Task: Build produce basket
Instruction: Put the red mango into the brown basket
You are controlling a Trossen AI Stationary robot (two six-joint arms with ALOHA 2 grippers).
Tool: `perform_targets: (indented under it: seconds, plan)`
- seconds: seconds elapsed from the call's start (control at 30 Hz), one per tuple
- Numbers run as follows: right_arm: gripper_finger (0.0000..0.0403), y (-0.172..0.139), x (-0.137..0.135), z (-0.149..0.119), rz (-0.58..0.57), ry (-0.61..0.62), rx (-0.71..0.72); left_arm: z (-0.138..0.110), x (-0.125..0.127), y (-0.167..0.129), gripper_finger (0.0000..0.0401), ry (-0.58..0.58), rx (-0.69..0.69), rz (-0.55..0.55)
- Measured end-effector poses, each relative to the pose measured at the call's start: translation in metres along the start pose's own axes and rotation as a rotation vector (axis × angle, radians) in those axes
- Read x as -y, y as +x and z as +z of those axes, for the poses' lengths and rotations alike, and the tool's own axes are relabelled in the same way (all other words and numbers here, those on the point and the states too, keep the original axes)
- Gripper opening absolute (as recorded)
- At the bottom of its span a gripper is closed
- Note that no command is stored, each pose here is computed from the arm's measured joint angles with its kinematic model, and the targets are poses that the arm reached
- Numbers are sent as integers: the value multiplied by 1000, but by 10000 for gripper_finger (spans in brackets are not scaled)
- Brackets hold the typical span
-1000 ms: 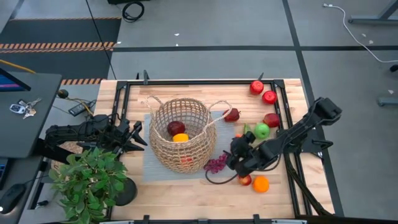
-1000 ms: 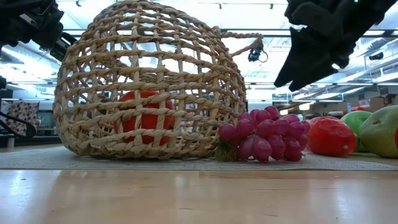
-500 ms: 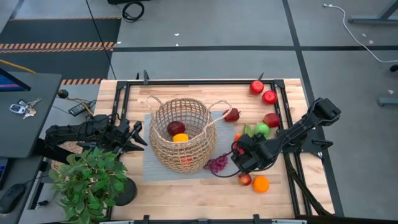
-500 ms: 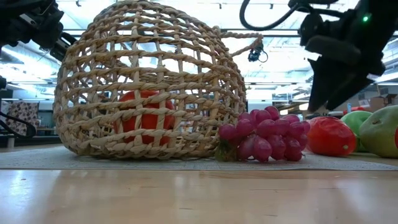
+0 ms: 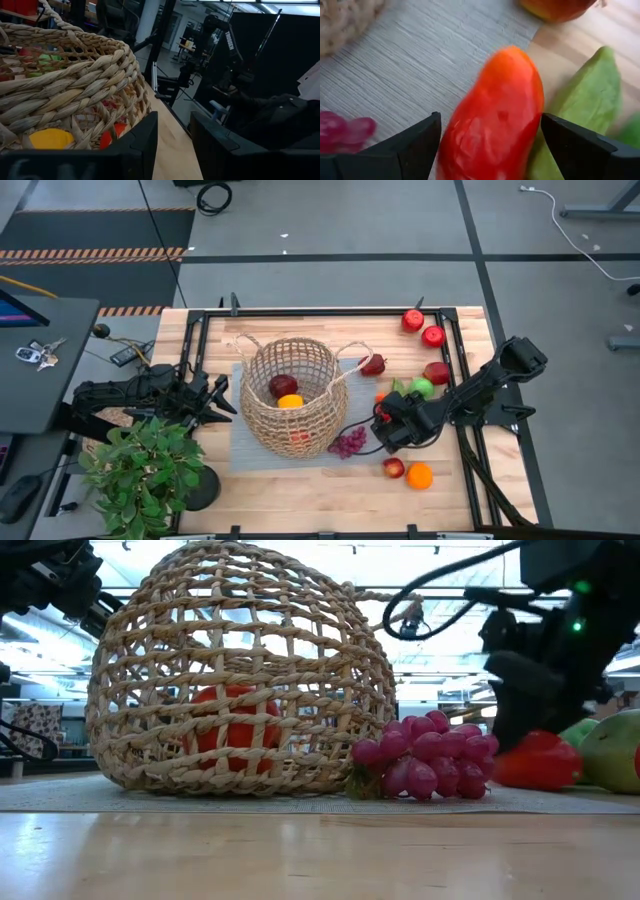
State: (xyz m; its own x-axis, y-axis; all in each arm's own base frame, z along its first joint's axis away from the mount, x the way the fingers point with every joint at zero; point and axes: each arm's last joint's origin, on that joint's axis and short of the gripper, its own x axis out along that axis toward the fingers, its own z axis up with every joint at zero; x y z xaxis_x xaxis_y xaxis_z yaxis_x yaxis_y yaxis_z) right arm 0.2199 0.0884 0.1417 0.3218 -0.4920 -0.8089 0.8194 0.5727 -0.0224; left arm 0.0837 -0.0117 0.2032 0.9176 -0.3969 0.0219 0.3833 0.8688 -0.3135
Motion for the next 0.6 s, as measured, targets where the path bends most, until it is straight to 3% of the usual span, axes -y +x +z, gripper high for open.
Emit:
perform_targets:
  seconds: [0.43,0.6]
  plan:
    - [345,10,8,-4,-14,-92,-18,0,0,0,121,-1,0,0]
    - [308,10,8,-5,-1,-151,-58,0,0,0,121,0,0,0]
